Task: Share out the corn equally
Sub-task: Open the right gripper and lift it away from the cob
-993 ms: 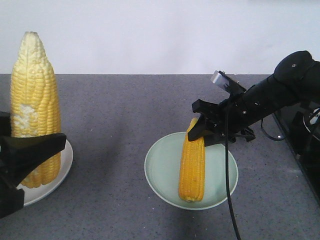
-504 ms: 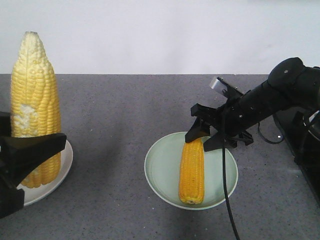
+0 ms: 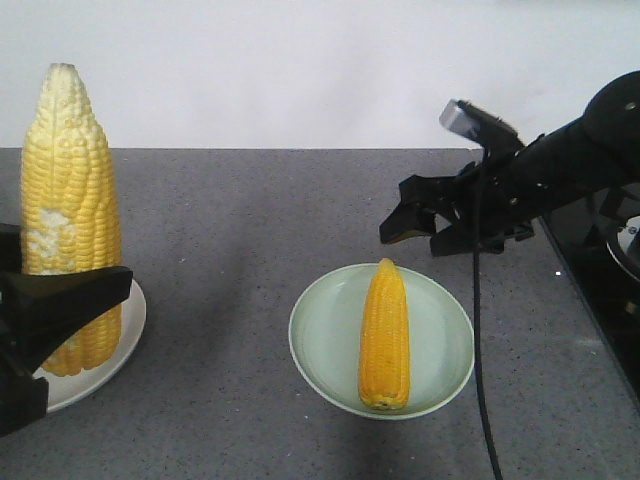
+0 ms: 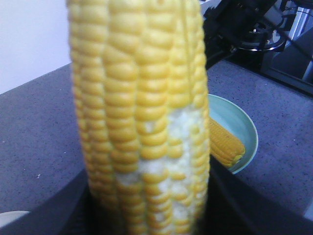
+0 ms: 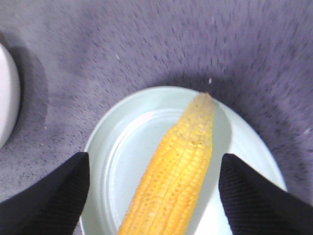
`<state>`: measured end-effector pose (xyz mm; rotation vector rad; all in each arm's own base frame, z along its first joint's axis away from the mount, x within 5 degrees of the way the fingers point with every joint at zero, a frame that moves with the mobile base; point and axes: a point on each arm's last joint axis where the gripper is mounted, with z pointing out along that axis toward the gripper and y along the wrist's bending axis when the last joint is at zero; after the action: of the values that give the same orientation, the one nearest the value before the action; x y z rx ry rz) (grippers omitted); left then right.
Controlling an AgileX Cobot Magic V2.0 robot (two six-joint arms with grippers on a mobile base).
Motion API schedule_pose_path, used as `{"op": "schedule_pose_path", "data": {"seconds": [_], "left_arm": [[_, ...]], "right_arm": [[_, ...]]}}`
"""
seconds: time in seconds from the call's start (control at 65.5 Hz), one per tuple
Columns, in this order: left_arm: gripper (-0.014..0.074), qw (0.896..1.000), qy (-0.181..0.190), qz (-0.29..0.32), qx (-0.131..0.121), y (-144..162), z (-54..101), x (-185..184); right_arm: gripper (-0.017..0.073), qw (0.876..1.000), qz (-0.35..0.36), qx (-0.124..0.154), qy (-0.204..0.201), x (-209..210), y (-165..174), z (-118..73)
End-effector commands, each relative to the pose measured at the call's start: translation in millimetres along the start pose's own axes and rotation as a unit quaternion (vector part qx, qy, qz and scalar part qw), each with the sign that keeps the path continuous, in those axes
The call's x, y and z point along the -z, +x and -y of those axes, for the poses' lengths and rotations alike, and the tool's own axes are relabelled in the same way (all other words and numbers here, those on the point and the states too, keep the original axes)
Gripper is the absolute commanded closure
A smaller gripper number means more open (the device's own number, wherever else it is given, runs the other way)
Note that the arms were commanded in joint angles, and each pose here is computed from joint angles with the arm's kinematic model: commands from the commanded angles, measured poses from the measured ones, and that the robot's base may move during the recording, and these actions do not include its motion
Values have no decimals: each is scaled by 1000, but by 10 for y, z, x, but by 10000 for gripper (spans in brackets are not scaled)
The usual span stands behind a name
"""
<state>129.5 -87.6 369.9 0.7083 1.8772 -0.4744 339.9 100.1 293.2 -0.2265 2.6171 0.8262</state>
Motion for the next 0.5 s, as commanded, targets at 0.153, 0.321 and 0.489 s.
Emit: {"op": "schedule_pose_path", "data": {"seconds": [0.153, 0.321, 0.489], "left_arm": [[356, 999, -9, 47, 8, -137, -7, 68], [356, 999, -10, 47, 7, -137, -7, 68], [356, 999, -10, 47, 7, -137, -7, 68]], "right_arm": [[23, 981, 110, 153, 50, 580, 408, -589], [25, 967, 133, 210, 49, 677, 762, -835], [43, 963, 130, 233, 43, 747, 1033, -936]]}}
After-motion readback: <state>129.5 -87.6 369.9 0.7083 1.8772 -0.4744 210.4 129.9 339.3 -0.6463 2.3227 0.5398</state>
